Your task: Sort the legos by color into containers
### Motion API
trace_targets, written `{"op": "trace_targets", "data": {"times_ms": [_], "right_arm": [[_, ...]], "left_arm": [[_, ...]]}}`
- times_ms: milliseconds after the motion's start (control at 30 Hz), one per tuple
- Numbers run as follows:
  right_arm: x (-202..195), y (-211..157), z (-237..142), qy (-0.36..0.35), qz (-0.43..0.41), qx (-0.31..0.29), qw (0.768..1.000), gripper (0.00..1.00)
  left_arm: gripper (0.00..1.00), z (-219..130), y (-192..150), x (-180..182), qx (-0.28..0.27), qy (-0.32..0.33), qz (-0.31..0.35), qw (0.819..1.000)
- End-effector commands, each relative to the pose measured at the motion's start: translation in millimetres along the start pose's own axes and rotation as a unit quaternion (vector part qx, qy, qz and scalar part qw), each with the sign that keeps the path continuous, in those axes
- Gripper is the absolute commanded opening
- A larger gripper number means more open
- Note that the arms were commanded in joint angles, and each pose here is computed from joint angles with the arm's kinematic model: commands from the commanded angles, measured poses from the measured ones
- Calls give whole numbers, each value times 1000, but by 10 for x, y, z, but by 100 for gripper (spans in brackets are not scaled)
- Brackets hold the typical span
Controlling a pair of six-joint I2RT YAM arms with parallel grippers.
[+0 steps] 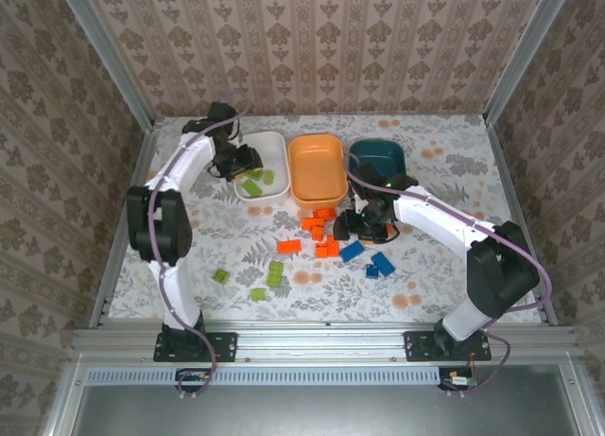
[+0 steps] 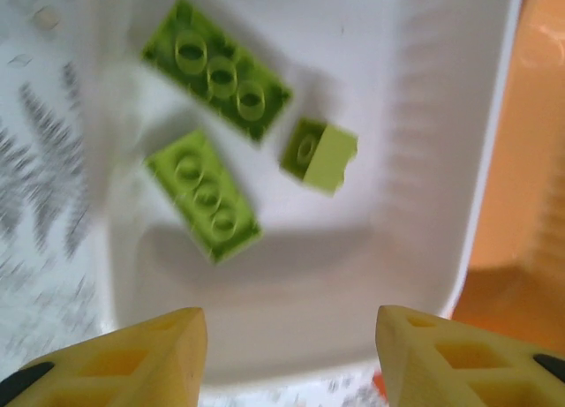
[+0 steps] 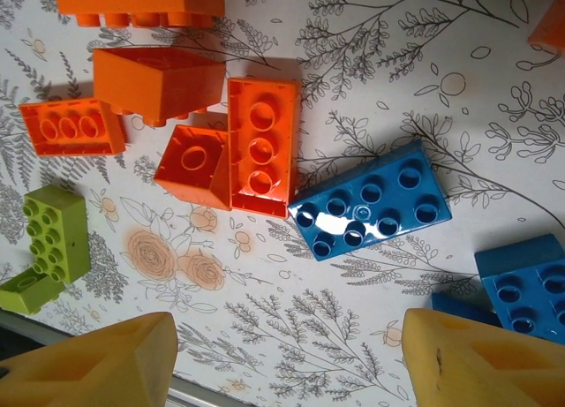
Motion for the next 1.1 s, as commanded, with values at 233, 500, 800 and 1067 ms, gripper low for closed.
{"op": "trace_targets", "data": {"times_ms": [233,500,800,1067], "right_arm": [[38,113,106,5,-4,10,1000,69],[67,151,117,13,1,2,1000,69],[17,110,30,7,-1,-8,1000,69],[-19,62,87,10,2,0,1000,69]], "left_arm": [[57,-491,-1794,-59,47,55,158,985],[59,-67,-2498,-132,85,74,206,972],[60,334,-2771,-115,135,120,237,955],[60,425,-2815,-20,150,140,241,949]]}}
Point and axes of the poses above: each hand's point on the last joint's axis, 136 mm out from that joint toward the fingers, its own z axis out along the fingers, its own x axis along the line the jaws close on, y = z × x, the point moved 2 cm from there along -z, back along the fingers, and after that the axes turned 2 degrees about z, right-handed, at the moved point
